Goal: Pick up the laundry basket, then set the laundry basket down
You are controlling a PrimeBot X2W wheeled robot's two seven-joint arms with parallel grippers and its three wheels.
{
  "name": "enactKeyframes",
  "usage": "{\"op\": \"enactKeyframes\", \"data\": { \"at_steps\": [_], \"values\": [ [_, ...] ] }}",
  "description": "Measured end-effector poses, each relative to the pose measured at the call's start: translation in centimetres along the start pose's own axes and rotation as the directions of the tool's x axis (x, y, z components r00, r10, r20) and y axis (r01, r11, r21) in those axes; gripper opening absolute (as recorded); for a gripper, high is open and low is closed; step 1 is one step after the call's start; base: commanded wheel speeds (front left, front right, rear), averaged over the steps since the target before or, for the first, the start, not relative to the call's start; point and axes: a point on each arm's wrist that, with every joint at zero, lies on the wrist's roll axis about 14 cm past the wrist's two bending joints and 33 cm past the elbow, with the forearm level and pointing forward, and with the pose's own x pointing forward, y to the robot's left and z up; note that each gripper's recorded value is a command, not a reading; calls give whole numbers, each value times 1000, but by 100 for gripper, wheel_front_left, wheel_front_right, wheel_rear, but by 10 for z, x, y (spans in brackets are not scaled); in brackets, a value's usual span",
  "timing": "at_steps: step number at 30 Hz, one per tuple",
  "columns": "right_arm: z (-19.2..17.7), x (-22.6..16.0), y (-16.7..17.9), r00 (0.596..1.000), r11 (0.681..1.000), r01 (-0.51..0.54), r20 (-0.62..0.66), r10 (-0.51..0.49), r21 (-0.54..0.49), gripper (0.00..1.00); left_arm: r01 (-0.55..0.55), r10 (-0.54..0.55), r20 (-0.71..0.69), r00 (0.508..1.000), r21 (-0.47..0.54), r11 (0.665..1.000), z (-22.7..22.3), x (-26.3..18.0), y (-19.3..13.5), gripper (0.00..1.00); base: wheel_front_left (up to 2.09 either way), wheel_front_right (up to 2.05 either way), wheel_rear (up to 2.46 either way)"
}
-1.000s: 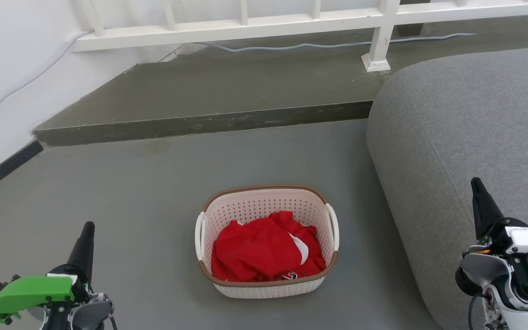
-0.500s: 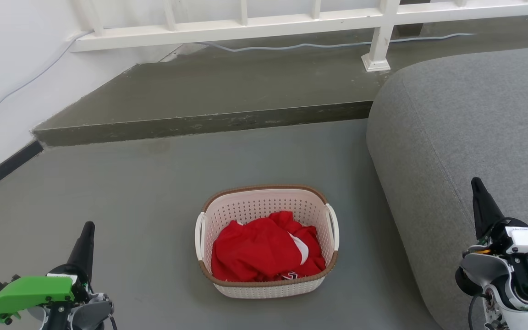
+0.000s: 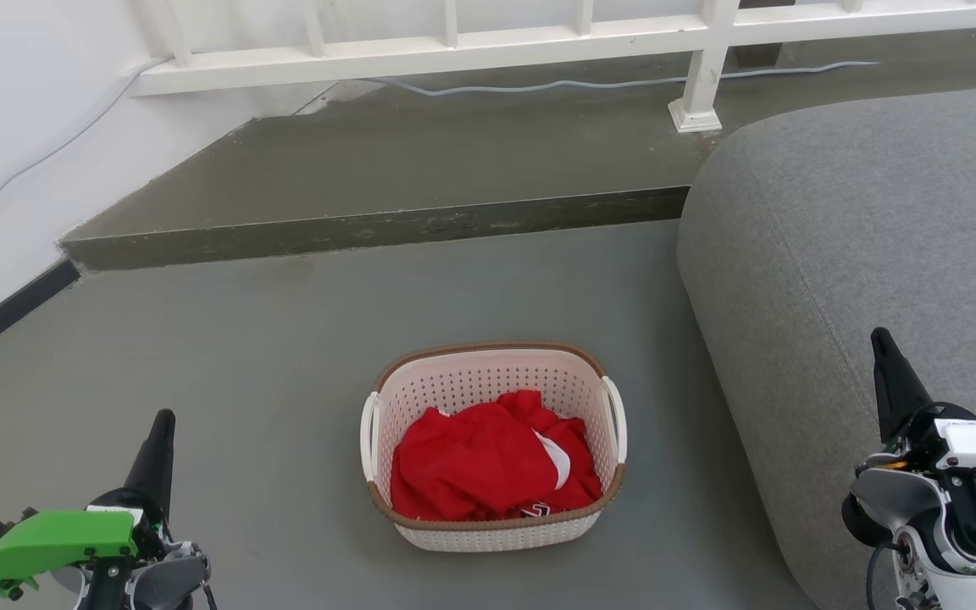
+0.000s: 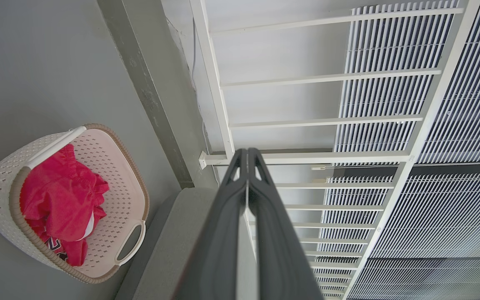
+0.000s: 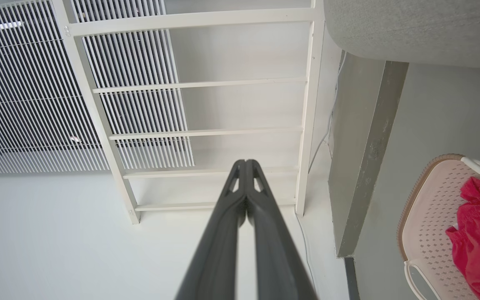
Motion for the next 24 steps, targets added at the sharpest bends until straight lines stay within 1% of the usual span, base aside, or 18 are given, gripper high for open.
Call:
{"op": "enactKeyframes", "data": {
  "at_steps": [24],
  "values": [
    [1, 0, 0, 1000, 1000, 0, 2, 0, 0, 0, 0, 0, 0, 1000, 0, 1000, 0, 0, 0, 0, 0, 0, 0]
  ]
}}
